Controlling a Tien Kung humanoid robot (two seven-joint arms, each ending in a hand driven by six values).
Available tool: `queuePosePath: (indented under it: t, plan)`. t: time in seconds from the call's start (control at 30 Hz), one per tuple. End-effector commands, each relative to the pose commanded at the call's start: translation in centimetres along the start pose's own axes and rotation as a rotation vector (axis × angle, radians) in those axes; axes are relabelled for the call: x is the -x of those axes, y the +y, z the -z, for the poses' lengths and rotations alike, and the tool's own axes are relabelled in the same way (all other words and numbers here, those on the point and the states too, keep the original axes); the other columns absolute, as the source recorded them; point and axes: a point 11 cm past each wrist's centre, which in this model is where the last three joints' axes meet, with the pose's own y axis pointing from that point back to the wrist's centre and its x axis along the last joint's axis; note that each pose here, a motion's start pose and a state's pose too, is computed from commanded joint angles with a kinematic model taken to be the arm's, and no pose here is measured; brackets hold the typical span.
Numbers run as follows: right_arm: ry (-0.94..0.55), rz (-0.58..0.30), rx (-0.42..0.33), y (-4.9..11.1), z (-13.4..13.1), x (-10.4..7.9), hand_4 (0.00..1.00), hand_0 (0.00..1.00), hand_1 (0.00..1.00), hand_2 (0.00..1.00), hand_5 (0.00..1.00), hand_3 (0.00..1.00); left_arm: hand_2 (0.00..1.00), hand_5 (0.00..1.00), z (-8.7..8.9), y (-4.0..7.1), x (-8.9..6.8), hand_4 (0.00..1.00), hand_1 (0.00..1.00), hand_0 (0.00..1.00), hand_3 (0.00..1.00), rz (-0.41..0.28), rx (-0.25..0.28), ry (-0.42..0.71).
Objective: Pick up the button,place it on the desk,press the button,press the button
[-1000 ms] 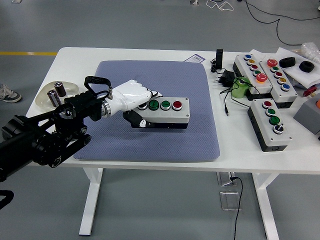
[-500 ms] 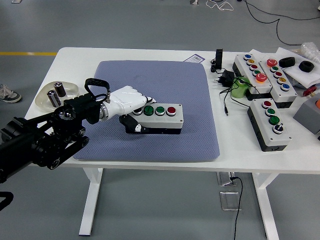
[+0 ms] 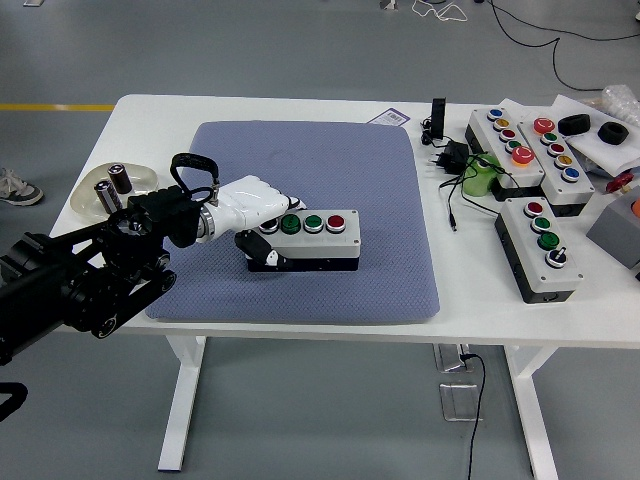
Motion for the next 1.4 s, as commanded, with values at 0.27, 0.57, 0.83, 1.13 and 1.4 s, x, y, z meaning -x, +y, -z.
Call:
queuePosePath:
  t: [0.27,0.57,0.83,1.13,1.4]
  plan:
    - [-0.001,0.000,-0.001,0.0,0.0,0.0,0.250,0.651,0.562,0.591,0.254,0.635,0.867,0.282,-0.3,0.3,-0.6,0.934,0.715,0.558,0.902,0.005,0.003,0.044]
    - [0.000,-0.001,-0.002,0.0,0.1,0.0,0.249,0.651,0.561,0.591,0.255,0.635,0.942,0.287,-0.6,0.8,-2.1,0.935,0.792,0.649,0.979,0.016,0.009,0.086]
    - [0.000,-0.001,0.001,0.0,-0.1,0.0,0.249,0.651,0.561,0.591,0.254,0.635,0.968,0.274,-0.4,2.0,-5.9,0.924,0.836,0.714,0.998,-0.096,-0.012,0.123]
    - [-0.001,-0.002,0.005,0.0,-0.2,0.0,0.247,0.651,0.561,0.591,0.255,0.635,0.192,0.002,-2.1,4.1,-10.8,0.629,0.172,0.163,0.998,-0.249,0.020,0.128]
    - [0.001,-0.002,0.010,0.0,-0.4,0.0,0.247,0.651,0.561,0.591,0.255,0.635,0.076,0.002,-5.2,4.5,-10.5,0.596,0.061,0.057,0.894,-0.173,0.075,0.135]
